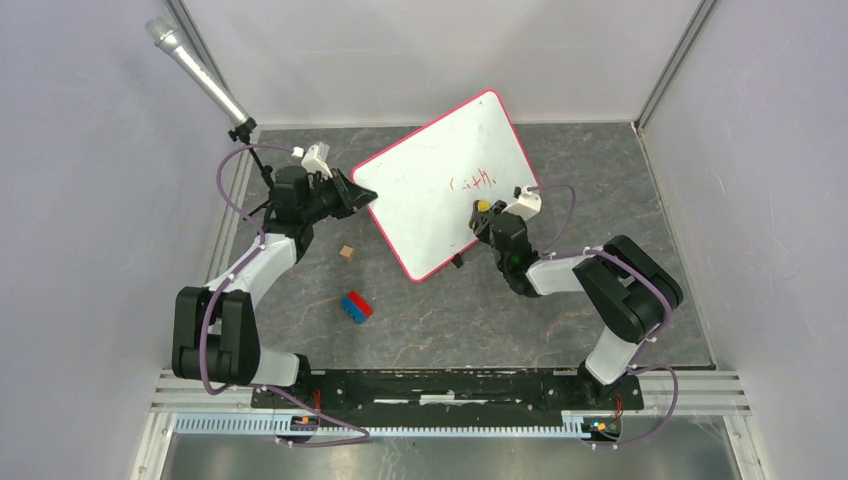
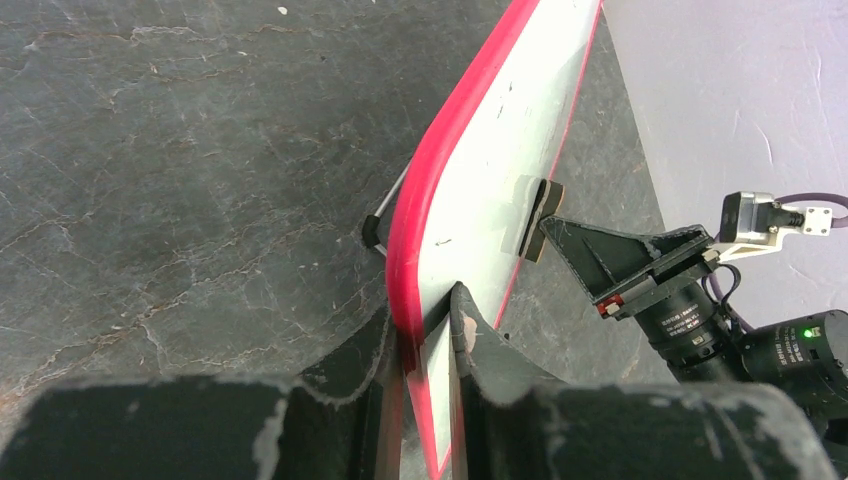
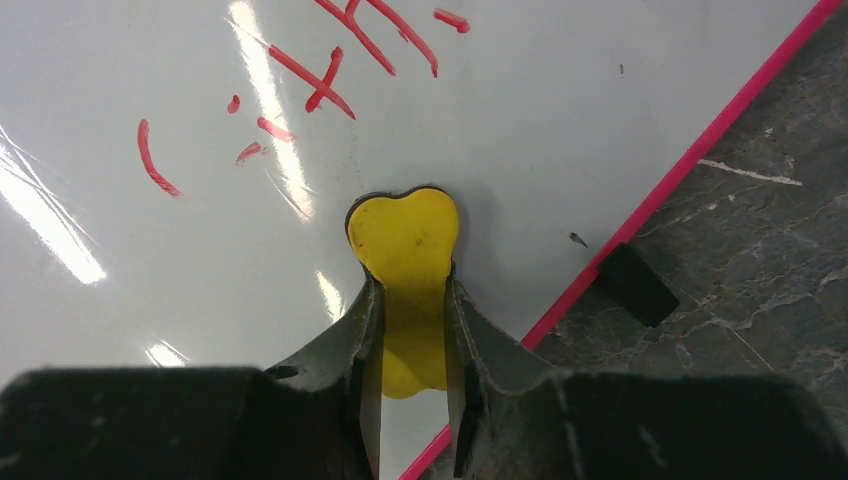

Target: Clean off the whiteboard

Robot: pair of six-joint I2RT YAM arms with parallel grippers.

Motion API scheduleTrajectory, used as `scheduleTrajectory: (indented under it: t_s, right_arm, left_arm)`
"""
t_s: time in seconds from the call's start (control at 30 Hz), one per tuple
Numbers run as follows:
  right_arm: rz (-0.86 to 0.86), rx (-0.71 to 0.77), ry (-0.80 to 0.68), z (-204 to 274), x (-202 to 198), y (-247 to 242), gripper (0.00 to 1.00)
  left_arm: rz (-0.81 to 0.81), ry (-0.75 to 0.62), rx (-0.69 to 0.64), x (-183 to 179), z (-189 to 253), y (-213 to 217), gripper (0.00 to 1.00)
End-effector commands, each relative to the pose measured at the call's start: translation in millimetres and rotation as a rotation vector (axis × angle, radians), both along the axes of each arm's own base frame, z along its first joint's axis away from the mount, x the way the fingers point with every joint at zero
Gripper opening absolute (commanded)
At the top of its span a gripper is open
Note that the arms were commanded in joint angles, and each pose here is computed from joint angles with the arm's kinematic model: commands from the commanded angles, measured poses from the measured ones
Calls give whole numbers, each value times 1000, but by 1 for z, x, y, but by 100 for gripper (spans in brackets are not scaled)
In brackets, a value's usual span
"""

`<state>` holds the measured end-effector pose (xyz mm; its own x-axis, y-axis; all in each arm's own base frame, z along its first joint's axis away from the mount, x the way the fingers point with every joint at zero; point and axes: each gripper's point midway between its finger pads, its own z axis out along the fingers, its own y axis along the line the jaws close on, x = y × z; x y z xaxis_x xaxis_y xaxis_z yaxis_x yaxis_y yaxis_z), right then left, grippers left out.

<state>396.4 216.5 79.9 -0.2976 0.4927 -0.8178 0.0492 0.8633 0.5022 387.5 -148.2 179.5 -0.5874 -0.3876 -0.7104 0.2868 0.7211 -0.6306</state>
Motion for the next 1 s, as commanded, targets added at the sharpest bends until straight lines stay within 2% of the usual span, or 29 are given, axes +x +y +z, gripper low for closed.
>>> scheduleTrajectory:
  t_s: [0.0, 0.17, 0.3, 0.43, 0.53, 0.63, 0.77, 0.97]
  right_arm:
    - [6, -109, 165, -54, -23, -11, 26]
    - [188, -159, 20, -10, -18, 54, 26]
    - [296, -315, -87, 27, -13, 108, 26]
    - [355, -335, -129, 46, -6, 131, 27]
    - [334, -336, -127, 54, 10, 122, 29]
    - [308, -275, -86, 48, 28, 97, 29]
    - [212, -214, 32, 12, 44, 41, 29]
    - [80, -103, 189, -45, 34, -27, 27]
  left_arm:
    - [19, -55, 99, 8, 2, 10, 2]
    - [17, -53, 95, 8, 2, 9, 2]
    - [20, -56, 96, 8, 3, 10, 2]
    - [17, -59, 94, 7, 4, 9, 2]
    - [14, -56, 92, 7, 3, 8, 2]
    - [14, -57, 91, 7, 4, 8, 2]
    - [14, -59, 90, 7, 5, 8, 2]
    - [16, -61, 93, 6, 5, 9, 2]
